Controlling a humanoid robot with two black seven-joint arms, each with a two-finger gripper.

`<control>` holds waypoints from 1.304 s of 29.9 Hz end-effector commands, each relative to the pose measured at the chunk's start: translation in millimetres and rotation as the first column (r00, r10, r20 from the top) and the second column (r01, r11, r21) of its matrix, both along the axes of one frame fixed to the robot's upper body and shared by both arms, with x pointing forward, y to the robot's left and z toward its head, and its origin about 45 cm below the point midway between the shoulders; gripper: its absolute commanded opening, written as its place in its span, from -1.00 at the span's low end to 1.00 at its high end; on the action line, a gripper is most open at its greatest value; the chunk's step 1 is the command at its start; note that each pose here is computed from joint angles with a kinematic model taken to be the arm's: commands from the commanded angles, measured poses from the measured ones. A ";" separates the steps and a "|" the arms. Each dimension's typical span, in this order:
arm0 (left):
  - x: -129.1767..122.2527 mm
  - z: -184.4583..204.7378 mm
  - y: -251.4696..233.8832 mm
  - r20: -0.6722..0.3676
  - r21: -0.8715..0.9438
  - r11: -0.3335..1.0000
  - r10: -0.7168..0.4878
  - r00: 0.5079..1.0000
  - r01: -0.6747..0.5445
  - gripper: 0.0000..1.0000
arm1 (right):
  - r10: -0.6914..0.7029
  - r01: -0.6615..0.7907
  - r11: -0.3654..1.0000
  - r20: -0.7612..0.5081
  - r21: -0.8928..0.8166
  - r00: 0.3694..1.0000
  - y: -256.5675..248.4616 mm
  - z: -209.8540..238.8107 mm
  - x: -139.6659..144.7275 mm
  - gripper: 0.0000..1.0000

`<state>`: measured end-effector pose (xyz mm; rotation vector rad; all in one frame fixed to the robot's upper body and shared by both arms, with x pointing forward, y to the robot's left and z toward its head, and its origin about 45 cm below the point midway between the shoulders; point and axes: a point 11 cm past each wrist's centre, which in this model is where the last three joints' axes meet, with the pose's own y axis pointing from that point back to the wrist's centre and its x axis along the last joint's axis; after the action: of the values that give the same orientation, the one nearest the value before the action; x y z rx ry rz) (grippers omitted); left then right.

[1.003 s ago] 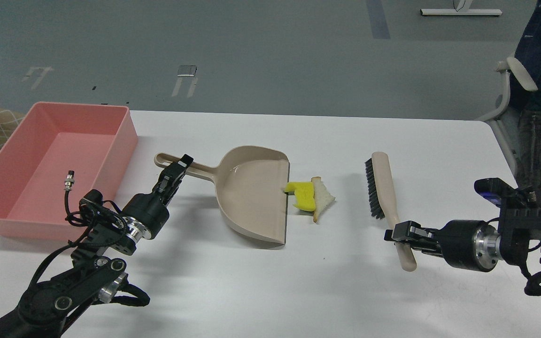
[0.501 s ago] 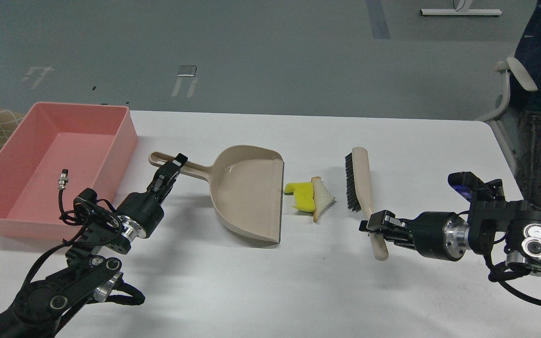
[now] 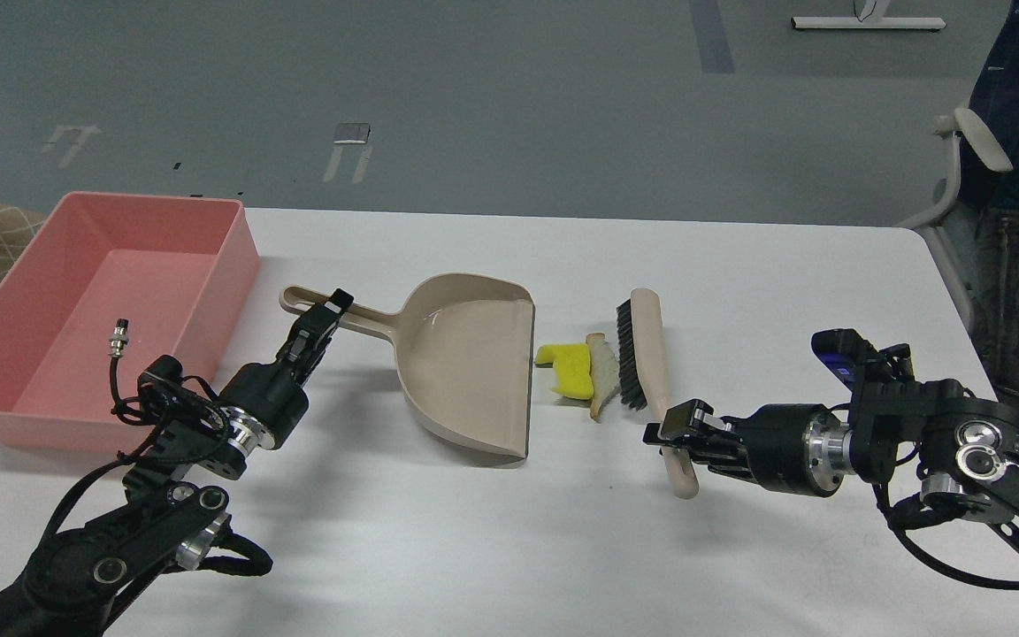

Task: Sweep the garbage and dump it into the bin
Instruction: 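Sweep the yellow sponge and scrap into the dustpan with the brush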

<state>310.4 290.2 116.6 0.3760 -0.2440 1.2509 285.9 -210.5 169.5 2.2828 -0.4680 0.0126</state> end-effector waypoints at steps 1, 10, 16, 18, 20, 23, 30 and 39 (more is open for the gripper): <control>-0.7 -1.0 -0.4 -0.002 -0.001 1.000 0.000 1.000 0.000 -1.00 | -0.006 0.006 0.999 -0.004 -0.035 1.000 -9.4 -0.7 -1.3 -1.00; -0.7 -1.1 -1.0 -0.003 -0.002 1.000 -0.001 1.000 0.001 -1.00 | 0.008 -0.008 0.995 -0.002 -0.102 1.000 -15.1 -2.3 0.4 -1.00; -0.7 -1.1 -1.0 -0.003 -0.002 1.000 -0.001 1.000 0.001 -1.00 | 0.067 -0.067 0.989 -0.004 -0.132 0.998 -3.2 -3.2 0.5 -1.00; -0.7 -1.0 -1.0 -0.001 -0.003 1.000 -0.001 1.000 0.001 -1.00 | 0.079 -0.079 0.988 -0.005 -0.130 0.997 1.2 -3.1 0.2 -1.00; 1.3 1.1 -1.0 0.005 -0.001 1.000 -0.002 1.000 0.002 -1.00 | 0.103 -0.103 0.989 -0.012 -0.106 0.995 14.9 -4.9 -2.9 -1.00; 2.9 2.5 -1.5 0.009 -0.002 1.000 -0.005 1.000 0.005 -1.00 | 0.114 -0.115 0.989 -0.023 -0.091 0.993 22.8 -8.3 -6.7 -1.00; -0.7 -0.9 -0.4 -0.001 -0.001 1.000 -0.001 1.000 0.001 -1.00 | 0.166 -0.168 0.985 -0.039 -0.041 0.985 53.1 -12.9 -16.0 -1.00; -0.7 -1.0 -1.1 -0.001 -0.003 1.000 -0.001 1.000 0.001 -1.00 | 0.206 -0.205 0.978 -0.030 0.030 0.978 95.6 -10.4 -13.3 -1.00</control>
<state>309.7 289.2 115.6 0.3743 -0.2417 1.2496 270.3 -128.4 156.3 2.3230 -0.2259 0.0624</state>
